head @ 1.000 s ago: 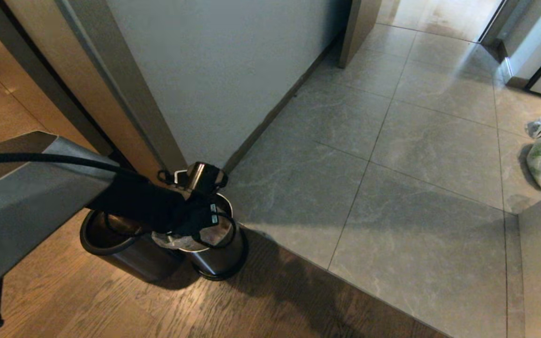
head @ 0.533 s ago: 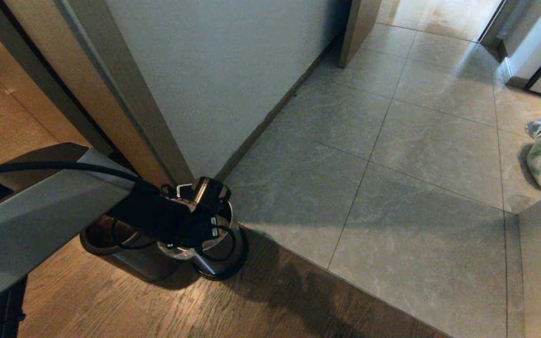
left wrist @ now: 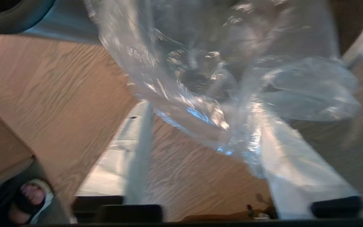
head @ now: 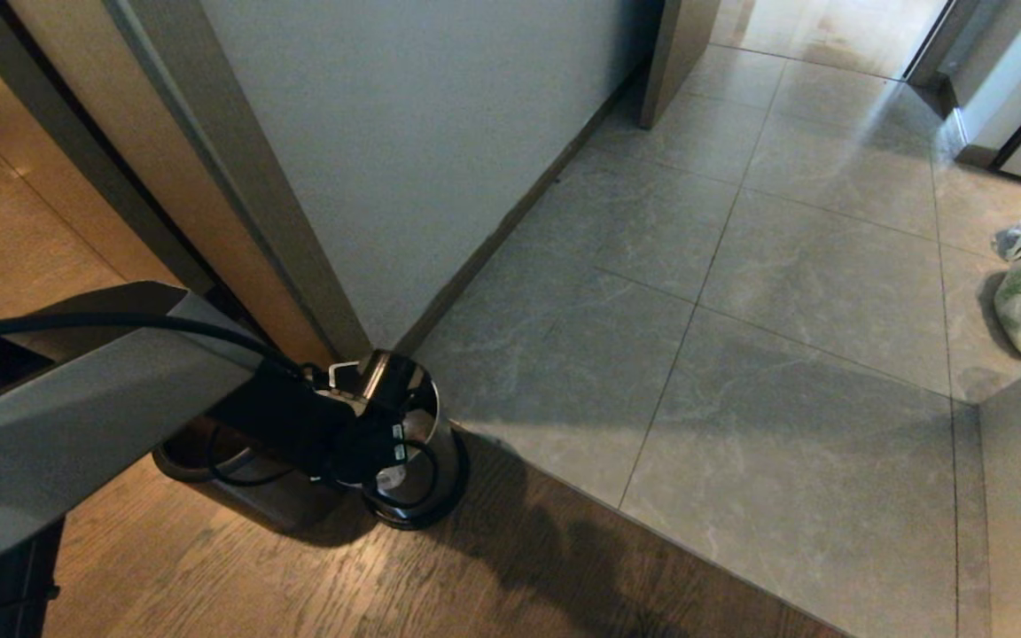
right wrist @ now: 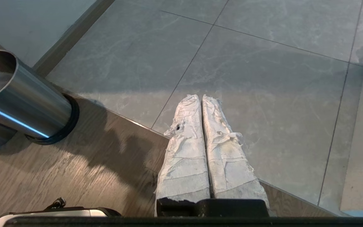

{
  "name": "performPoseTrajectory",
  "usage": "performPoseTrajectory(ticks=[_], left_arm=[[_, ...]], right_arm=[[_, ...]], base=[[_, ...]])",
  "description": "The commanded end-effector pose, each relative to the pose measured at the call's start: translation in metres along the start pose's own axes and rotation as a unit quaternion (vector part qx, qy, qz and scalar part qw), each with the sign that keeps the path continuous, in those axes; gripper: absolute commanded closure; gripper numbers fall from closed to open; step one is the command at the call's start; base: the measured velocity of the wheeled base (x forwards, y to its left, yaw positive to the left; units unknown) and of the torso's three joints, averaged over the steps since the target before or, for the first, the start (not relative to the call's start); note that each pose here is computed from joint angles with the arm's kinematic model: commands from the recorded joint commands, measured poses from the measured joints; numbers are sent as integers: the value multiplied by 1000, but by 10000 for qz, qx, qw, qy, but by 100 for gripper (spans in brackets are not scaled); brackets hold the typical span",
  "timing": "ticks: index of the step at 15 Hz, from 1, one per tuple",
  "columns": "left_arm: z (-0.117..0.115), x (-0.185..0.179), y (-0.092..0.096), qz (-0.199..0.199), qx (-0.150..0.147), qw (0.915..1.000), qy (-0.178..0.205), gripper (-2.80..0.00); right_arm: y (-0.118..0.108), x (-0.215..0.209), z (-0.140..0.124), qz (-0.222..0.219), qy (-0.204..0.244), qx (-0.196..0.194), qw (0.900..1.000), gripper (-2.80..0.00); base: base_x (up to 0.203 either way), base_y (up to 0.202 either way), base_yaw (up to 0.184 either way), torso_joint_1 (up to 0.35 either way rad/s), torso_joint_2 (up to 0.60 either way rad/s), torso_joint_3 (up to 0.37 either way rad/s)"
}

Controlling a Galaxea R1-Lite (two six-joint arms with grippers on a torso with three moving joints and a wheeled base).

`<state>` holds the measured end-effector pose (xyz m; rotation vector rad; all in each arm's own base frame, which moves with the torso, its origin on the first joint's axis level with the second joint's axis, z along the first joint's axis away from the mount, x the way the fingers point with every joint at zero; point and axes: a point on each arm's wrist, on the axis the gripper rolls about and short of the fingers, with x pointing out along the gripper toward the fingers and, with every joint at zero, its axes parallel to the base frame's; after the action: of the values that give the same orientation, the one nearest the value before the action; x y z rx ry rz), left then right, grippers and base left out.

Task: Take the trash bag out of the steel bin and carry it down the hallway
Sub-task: Pick up the trash bag

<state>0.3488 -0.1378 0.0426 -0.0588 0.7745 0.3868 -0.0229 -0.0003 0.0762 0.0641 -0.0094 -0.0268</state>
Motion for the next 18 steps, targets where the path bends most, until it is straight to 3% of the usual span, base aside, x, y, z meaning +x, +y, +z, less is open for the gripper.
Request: performPoseTrajectory(ticks=[1,6,15,18], left_arm=[[-3,5,5,104,-8,9999,76,-280],[-2,15,12,153,-151,9998,13,-280],[-12,35,20,258,-354,9986,297,-280],[-11,41,19,19,-488,9984,279,-280]], right_arm=[[0,0,0,-3,4,2,10000,0],[0,0,0,-3,4,2,10000,0],[0,0,0,-3,4,2,10000,0],[0,0,0,-3,4,2,10000,0]], base=[[0,0,0,0,0,0],[0,0,0,0,0,0],[0,0,0,0,0,0],[0,0,0,0,0,0]])
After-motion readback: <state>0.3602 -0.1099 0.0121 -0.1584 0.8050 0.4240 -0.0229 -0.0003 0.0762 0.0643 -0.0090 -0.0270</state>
